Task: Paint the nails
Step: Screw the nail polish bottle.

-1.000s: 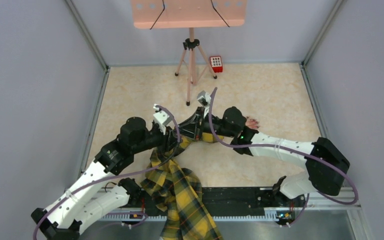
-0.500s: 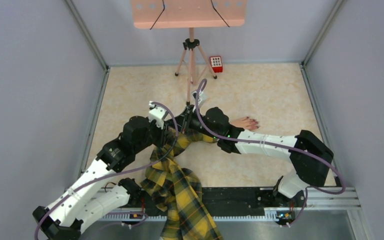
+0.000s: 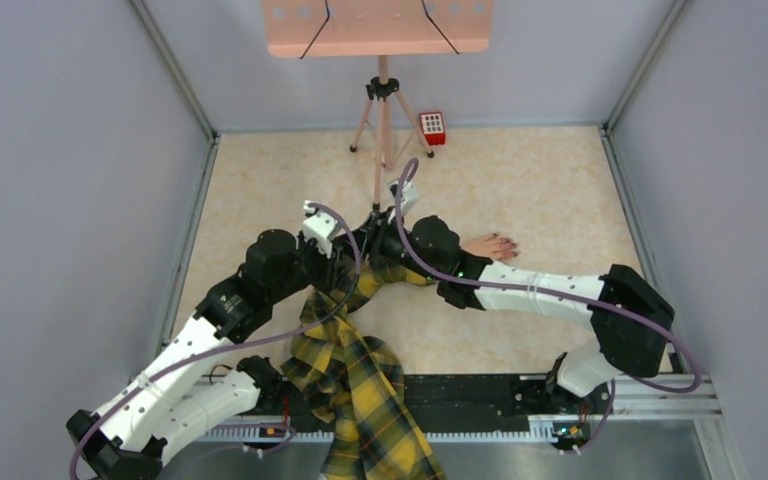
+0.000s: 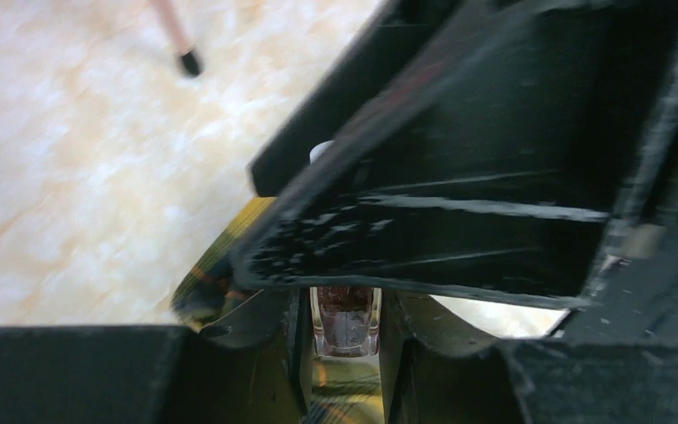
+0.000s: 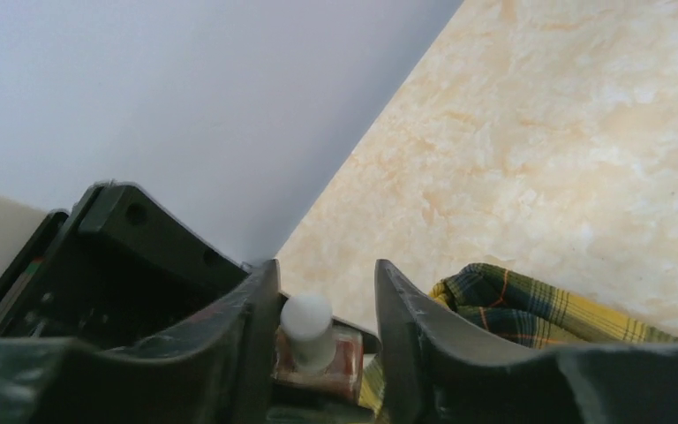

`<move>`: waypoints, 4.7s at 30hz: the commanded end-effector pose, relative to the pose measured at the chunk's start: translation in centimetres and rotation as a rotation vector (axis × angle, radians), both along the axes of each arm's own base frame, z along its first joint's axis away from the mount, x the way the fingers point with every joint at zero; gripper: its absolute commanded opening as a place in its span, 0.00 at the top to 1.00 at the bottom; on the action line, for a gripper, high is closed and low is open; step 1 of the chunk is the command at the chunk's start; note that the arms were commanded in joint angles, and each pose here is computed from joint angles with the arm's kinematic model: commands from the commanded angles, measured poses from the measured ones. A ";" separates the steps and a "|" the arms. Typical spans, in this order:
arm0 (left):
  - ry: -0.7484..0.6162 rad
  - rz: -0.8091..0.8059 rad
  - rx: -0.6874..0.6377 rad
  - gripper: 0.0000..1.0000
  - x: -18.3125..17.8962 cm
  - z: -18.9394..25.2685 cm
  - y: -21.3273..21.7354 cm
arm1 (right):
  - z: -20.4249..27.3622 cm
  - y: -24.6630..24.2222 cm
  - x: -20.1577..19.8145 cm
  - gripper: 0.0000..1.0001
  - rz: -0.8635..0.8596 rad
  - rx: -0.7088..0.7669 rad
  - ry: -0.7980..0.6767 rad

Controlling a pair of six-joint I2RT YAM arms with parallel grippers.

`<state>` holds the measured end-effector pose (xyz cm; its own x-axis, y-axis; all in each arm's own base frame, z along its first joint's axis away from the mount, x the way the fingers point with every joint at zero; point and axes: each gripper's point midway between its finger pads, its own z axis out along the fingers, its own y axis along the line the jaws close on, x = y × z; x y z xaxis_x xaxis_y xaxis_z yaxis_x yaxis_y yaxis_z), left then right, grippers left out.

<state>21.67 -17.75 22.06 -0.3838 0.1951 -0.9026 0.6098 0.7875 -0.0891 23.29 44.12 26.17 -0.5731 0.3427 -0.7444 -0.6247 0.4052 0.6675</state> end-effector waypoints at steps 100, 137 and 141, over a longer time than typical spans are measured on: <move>-0.165 -0.035 -0.186 1.00 0.7 6.5 -1.5 | 3.4 -0.2 -4.7 1.00 0.113 -0.016 -0.107; -0.063 -0.946 -0.437 1.00 -13.5 10.1 -7.5 | 11.7 -8.3 -13.0 0.30 0.446 0.205 -0.654; -0.062 -0.947 -0.438 1.00 -13.5 10.1 -7.5 | 11.9 -7.9 -13.9 0.39 0.502 0.244 -0.652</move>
<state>8.99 -25.22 30.41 -0.2515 0.0815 -0.9644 0.9659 -0.0419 -0.2555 11.34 36.31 36.31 -0.1919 0.3045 -0.9330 -0.9798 -0.0043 0.2002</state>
